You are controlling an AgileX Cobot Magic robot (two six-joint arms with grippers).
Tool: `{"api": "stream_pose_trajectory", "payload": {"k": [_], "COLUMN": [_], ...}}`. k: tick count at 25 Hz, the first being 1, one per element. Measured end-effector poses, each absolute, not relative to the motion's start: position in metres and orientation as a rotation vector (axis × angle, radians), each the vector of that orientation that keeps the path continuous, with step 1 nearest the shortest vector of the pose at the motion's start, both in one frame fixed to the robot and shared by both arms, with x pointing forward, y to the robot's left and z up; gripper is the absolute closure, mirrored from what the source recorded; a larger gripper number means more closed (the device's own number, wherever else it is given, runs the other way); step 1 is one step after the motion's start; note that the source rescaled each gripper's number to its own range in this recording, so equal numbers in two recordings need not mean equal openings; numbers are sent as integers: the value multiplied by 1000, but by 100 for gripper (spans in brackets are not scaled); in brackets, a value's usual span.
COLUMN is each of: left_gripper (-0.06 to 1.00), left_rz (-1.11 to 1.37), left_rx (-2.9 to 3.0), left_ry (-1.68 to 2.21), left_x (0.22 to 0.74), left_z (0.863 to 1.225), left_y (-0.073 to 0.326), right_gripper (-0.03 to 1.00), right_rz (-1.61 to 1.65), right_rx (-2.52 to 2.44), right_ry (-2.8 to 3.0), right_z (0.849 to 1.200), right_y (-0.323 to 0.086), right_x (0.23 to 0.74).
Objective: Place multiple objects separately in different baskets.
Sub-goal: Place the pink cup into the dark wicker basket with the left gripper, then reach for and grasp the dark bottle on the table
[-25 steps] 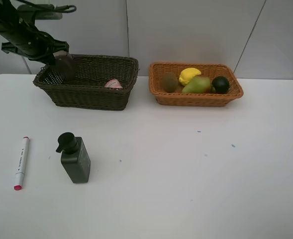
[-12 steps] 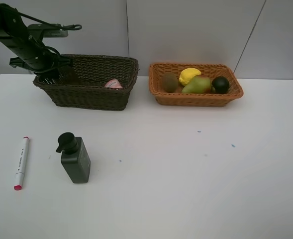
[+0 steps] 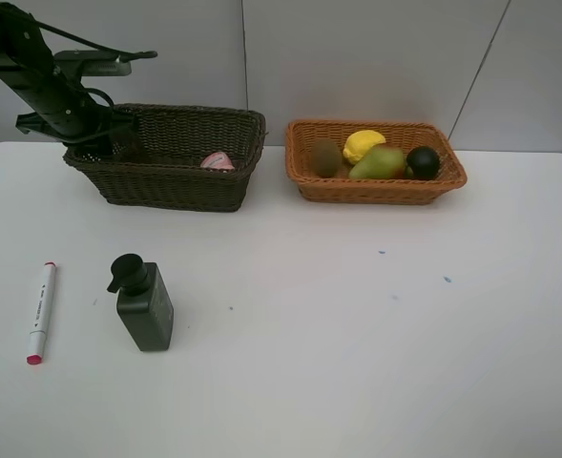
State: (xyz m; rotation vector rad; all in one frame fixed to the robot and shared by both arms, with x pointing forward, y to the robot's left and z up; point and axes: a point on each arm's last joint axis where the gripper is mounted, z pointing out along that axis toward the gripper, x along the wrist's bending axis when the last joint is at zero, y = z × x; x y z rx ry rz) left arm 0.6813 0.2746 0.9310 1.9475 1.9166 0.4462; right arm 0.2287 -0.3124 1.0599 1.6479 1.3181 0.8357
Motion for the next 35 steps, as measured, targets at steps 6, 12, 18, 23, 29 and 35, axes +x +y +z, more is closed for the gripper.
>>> {"api": "stream_pose_trajectory", "payload": {"k": [6, 12, 18, 23, 29, 35], "left_gripper": [37, -4, -6, -6, -6, -6], "left_rz": [441, 500, 542, 568, 545, 389], "left_rx": [1951, 1895, 1865, 1844, 1855, 1869], "left_ry": [1920, 1867, 1833, 1811, 1821, 1887], "left_x": [681, 684, 683, 679, 658, 624], "left_z": [931, 946, 962, 982, 1022, 1059], "left_y": [275, 271, 271, 271, 272, 269], "right_gripper": [-3, -3, -3, -3, -3, -3], "right_rz": [836, 836, 836, 836, 836, 836], "right_rx": [1648, 1648, 1648, 1648, 1648, 1648], "right_ry": [1318, 1318, 1318, 1318, 1318, 1318], "right_z": [1060, 1060, 1060, 1060, 1060, 1060], "right_y": [-312, -312, -312, -312, -312, -312], "right_x": [229, 229, 229, 229, 229, 229]}}
